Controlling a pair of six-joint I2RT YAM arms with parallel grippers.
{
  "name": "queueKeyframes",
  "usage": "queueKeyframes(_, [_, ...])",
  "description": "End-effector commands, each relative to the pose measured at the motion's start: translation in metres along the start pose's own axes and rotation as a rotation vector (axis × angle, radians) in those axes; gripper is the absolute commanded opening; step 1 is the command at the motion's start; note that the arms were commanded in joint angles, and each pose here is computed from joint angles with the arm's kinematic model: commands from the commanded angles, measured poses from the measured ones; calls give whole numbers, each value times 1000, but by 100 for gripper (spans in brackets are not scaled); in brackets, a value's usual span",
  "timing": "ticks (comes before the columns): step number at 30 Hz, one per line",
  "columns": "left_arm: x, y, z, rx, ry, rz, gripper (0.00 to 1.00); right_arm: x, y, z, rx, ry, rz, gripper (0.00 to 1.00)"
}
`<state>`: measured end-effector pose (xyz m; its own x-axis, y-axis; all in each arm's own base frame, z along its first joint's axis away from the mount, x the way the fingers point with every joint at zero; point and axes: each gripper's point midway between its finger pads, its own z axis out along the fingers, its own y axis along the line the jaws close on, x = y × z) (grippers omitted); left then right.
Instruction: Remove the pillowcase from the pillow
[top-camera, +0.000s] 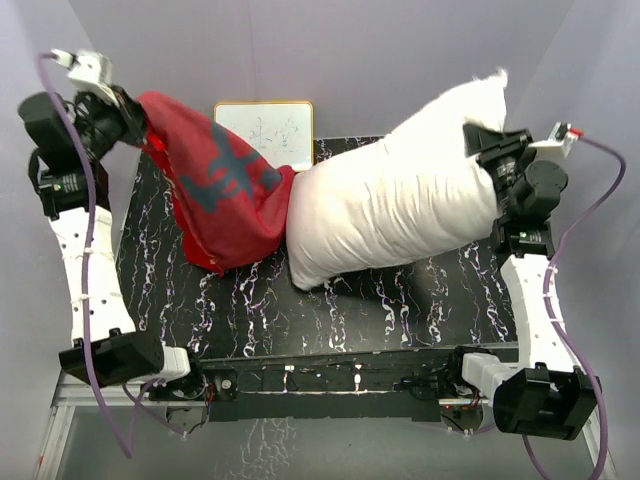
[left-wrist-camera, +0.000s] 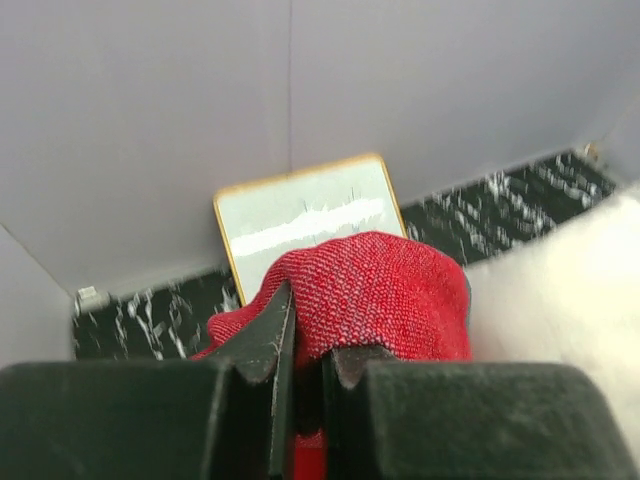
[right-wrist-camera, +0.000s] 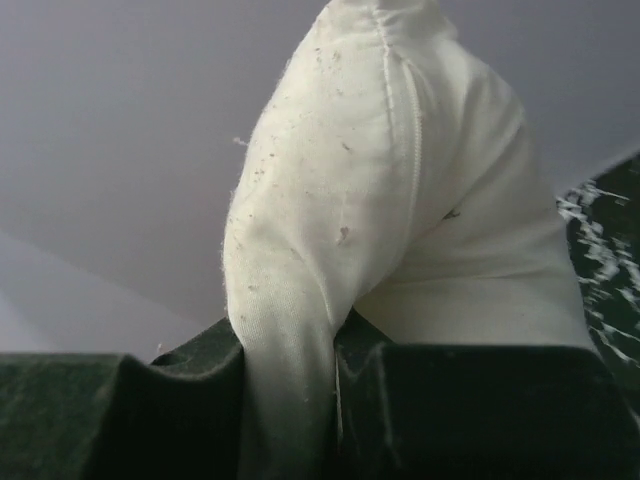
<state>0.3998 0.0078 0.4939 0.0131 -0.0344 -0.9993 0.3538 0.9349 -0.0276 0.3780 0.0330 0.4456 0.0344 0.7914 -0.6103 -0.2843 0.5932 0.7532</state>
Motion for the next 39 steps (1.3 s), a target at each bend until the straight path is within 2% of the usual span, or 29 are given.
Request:
queueKeyframes(1, [67,7,-14,-51,155,146,0,2,-61,-16,186,-117,-18,8])
queueKeyframes(4, [109,24,-20,-102,261,218,0,19,-95,-25,295,-70,-75,8])
queueKeyframes(8, [137,45,-26,-177,330,302,0,22,-117,-33,377,-36,-164,8])
queueKeyframes(11, [158,38,-27,-110,393,296,0,18,-127,-35,423,-11,-206,9])
queueKeyframes(12, [164,35,-27,-87,410,282,6,15,-130,-36,446,-11,-217,13])
queueKeyframes(13, [169,32,-27,-66,424,272,25,12,-134,-38,471,-16,-226,24])
queueKeyframes(14, [176,29,-26,-45,442,261,48,8,-139,-41,505,-29,-234,42])
queueKeyframes(15, [182,27,-26,-30,455,248,65,4,-141,-44,529,-45,-243,58])
queueKeyframes(17, [188,24,-26,-5,470,230,90,-7,-144,-50,578,-76,-270,90])
queueKeyframes(18, [189,23,-25,7,476,226,96,-14,-143,-52,596,-88,-302,97])
queueKeyframes(26, [151,41,1,-73,438,121,97,-115,-113,-79,815,-364,-559,98])
queueKeyframes(30, [144,50,10,-112,412,92,97,-130,-99,-89,823,-433,-574,98])
queueKeyframes(34, [175,49,7,-157,421,-23,97,-111,-102,-103,705,-501,-522,98])
queueKeyframes(36, [213,39,-2,-154,431,-83,97,-93,-113,-113,647,-527,-505,98])
queueKeyframes(39, [275,26,-21,-174,400,-131,97,-53,-150,-129,659,-455,-501,98])
